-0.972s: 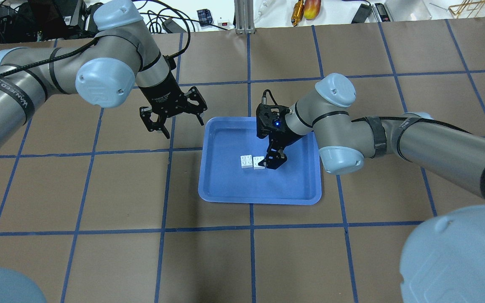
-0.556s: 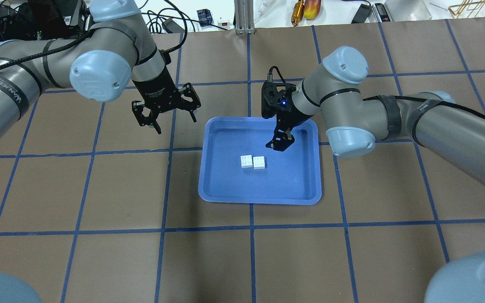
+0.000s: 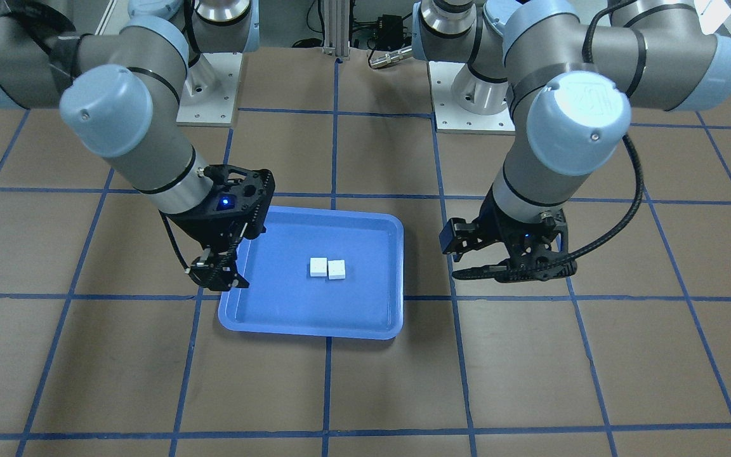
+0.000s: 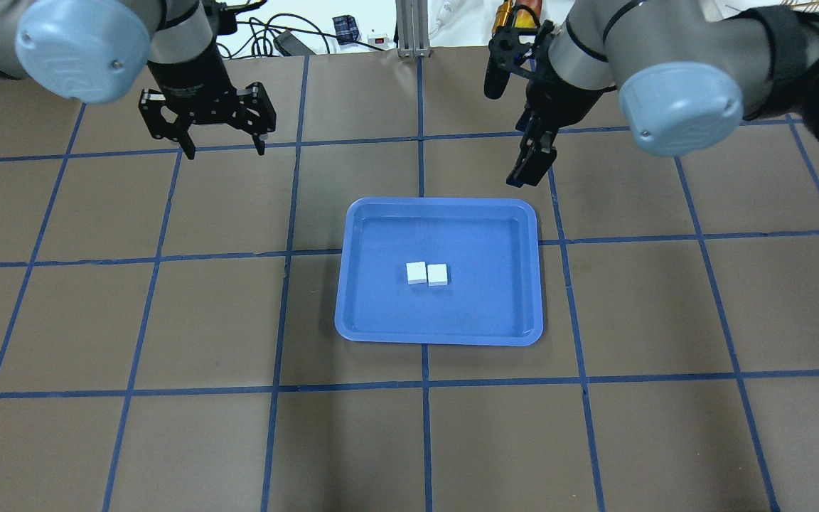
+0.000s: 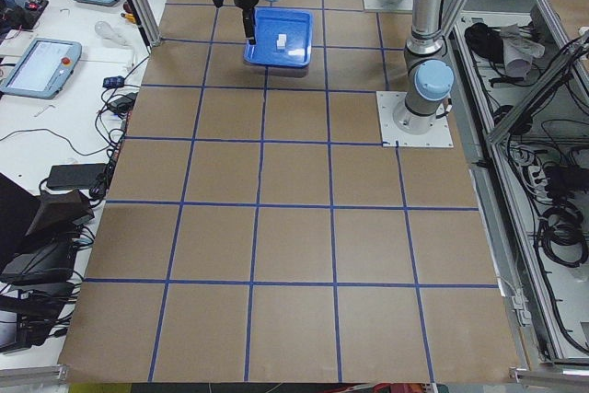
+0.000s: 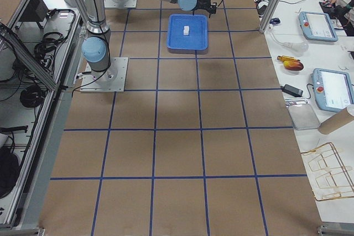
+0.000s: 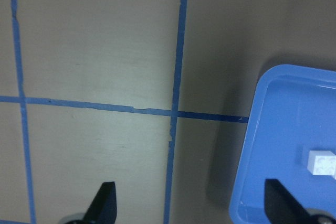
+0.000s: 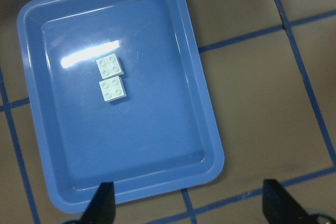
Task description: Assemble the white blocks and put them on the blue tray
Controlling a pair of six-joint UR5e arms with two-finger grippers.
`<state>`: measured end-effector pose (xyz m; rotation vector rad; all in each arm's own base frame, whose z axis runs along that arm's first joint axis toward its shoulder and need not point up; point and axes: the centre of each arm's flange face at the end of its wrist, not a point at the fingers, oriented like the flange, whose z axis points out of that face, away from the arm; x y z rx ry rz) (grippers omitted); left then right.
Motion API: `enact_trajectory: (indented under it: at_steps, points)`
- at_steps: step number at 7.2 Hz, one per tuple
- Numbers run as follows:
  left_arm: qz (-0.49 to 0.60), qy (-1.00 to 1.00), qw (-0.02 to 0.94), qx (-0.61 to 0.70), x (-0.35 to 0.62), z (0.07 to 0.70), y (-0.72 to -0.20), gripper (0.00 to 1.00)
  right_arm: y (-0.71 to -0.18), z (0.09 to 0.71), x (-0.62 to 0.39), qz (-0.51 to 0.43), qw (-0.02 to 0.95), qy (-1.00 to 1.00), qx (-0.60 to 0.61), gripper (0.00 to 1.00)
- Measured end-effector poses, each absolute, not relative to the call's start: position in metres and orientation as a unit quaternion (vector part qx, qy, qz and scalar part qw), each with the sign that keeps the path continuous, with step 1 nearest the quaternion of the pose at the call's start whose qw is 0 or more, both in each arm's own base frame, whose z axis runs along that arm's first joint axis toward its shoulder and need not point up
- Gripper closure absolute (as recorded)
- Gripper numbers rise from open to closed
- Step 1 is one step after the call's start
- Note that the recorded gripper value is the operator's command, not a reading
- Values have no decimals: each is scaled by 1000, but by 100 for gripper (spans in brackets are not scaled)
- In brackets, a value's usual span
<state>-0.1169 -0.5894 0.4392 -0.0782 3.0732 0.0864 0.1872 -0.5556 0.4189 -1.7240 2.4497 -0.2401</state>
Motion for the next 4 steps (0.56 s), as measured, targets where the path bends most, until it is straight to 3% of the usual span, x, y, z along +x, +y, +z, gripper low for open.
enact_trajectory:
  at_steps: [4]
  points:
    - [9,1000,13,-8,-85,495,-550,1,-523,497,163,-3,-2,961,-276,0]
